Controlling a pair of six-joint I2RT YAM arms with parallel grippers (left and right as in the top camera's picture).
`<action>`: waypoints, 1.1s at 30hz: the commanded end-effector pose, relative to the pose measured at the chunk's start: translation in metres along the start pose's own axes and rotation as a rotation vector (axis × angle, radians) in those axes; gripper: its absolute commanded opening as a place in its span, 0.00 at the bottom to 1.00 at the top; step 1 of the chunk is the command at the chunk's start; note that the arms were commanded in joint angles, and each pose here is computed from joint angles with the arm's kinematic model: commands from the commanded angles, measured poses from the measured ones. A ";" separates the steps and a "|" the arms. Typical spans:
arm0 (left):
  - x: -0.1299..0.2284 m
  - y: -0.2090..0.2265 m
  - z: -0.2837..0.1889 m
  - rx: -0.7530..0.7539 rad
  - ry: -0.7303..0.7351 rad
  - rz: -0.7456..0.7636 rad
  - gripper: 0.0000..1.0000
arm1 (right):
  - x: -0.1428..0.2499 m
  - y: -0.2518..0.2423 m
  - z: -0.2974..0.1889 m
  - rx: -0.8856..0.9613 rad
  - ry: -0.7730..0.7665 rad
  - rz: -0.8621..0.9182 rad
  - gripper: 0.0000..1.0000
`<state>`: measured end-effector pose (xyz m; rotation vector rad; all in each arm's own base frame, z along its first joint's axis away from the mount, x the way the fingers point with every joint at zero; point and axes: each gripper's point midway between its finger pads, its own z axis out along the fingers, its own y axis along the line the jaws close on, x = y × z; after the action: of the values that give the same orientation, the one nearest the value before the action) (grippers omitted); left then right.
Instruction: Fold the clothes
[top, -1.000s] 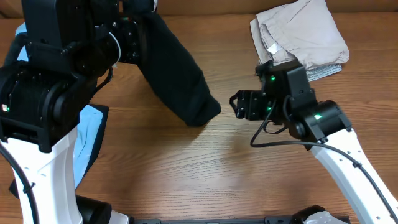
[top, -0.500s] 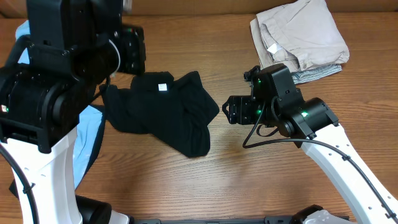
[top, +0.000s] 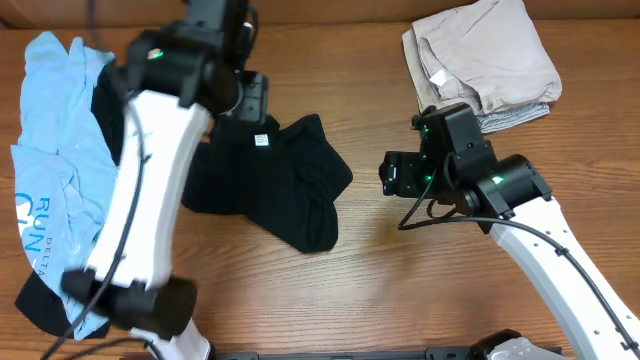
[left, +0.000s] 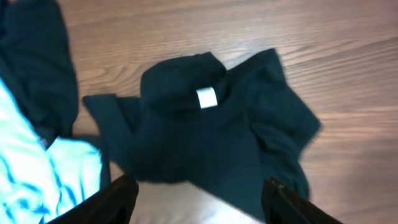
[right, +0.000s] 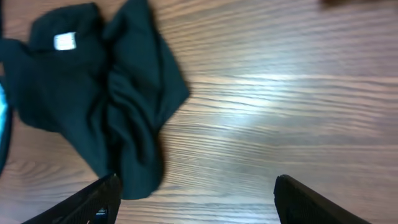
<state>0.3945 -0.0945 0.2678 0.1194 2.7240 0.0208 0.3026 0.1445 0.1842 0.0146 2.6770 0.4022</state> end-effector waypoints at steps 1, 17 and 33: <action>-0.002 0.003 0.053 -0.039 0.073 0.095 0.67 | -0.009 -0.018 -0.004 0.066 -0.029 0.027 0.83; 0.054 -0.036 0.215 0.176 0.432 0.433 0.67 | -0.020 -0.047 -0.008 0.118 -0.051 0.019 0.83; 0.039 -0.021 0.204 0.067 0.430 0.328 0.04 | -0.023 -0.041 -0.008 0.086 -0.059 0.021 0.83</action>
<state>0.4232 -0.1152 0.0393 0.8073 3.1267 0.0264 0.3175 0.0993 0.1822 0.0852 2.6603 0.2657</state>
